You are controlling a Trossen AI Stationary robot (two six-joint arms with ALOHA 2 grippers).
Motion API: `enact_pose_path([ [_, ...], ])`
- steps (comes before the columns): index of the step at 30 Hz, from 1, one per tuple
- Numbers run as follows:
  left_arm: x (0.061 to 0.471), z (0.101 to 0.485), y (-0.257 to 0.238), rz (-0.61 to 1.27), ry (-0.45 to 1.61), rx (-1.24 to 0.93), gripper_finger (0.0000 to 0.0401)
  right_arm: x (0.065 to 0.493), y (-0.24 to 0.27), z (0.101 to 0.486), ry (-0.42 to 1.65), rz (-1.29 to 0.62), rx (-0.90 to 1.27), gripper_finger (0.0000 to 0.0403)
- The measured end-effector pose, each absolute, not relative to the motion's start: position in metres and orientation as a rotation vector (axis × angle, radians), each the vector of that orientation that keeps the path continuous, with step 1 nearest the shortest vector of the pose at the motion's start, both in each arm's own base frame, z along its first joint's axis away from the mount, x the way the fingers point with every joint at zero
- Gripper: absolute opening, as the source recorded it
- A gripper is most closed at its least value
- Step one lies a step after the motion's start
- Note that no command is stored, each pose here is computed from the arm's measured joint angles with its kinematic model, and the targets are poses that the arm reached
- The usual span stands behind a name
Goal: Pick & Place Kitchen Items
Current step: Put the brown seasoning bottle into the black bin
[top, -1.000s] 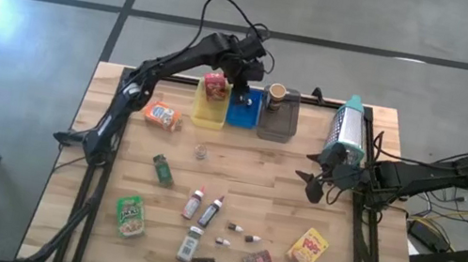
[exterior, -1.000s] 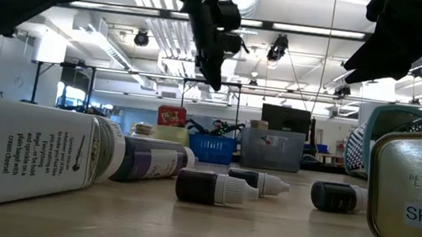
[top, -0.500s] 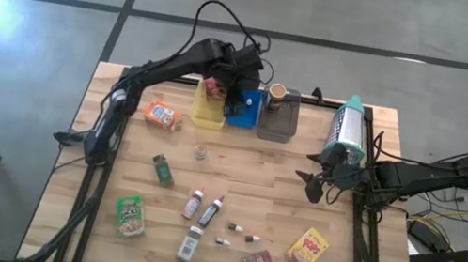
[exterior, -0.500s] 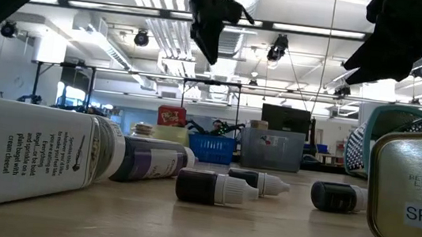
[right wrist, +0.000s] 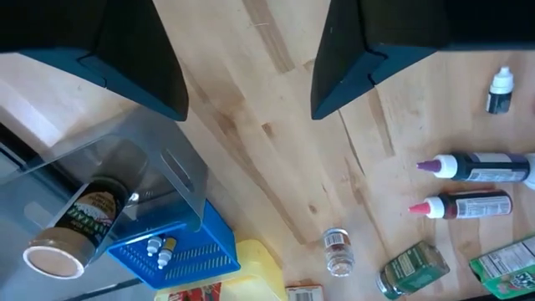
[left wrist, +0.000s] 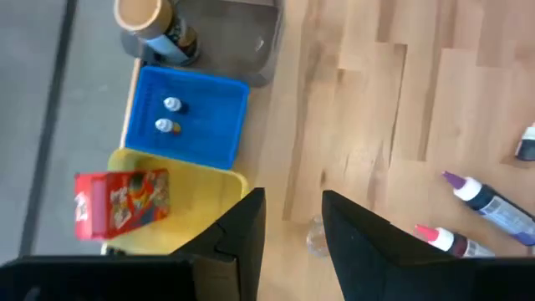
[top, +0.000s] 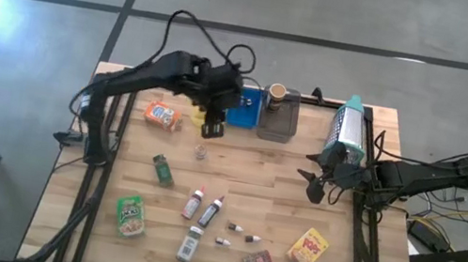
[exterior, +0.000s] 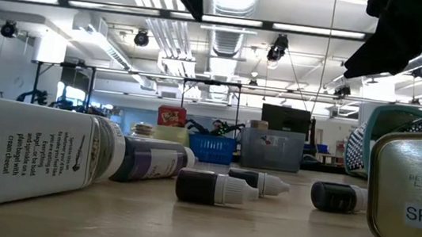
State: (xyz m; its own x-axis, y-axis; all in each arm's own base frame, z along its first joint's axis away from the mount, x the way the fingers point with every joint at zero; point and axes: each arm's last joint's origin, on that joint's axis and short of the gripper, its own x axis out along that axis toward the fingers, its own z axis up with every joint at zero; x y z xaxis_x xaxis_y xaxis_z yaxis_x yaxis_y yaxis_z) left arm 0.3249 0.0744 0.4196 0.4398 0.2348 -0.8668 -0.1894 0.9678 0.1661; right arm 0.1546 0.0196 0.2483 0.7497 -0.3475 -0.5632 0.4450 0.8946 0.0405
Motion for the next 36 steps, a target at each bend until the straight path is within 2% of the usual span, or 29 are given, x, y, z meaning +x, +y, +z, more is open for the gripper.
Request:
enact_pose_path([
  [10,0.274,0.409,0.049,0.407,1.063,-0.009,0.0117,0.155,0.02,0.248,0.581,-0.431,0.162,0.0224],
  [17,0.251,0.387,0.045,0.41,1.02,-0.012,0.0117,0.155,0.02,0.248,0.582,-0.431,0.163,0.0236],
  [31,0.227,0.306,0.039,0.302,0.828,0.006,0.0117,0.155,0.02,0.248,0.58,-0.431,0.163,0.0268],
  [36,0.222,0.271,0.039,0.294,0.858,0.019,0.0117,0.155,0.02,0.248,0.579,-0.432,0.166,0.0272],
])
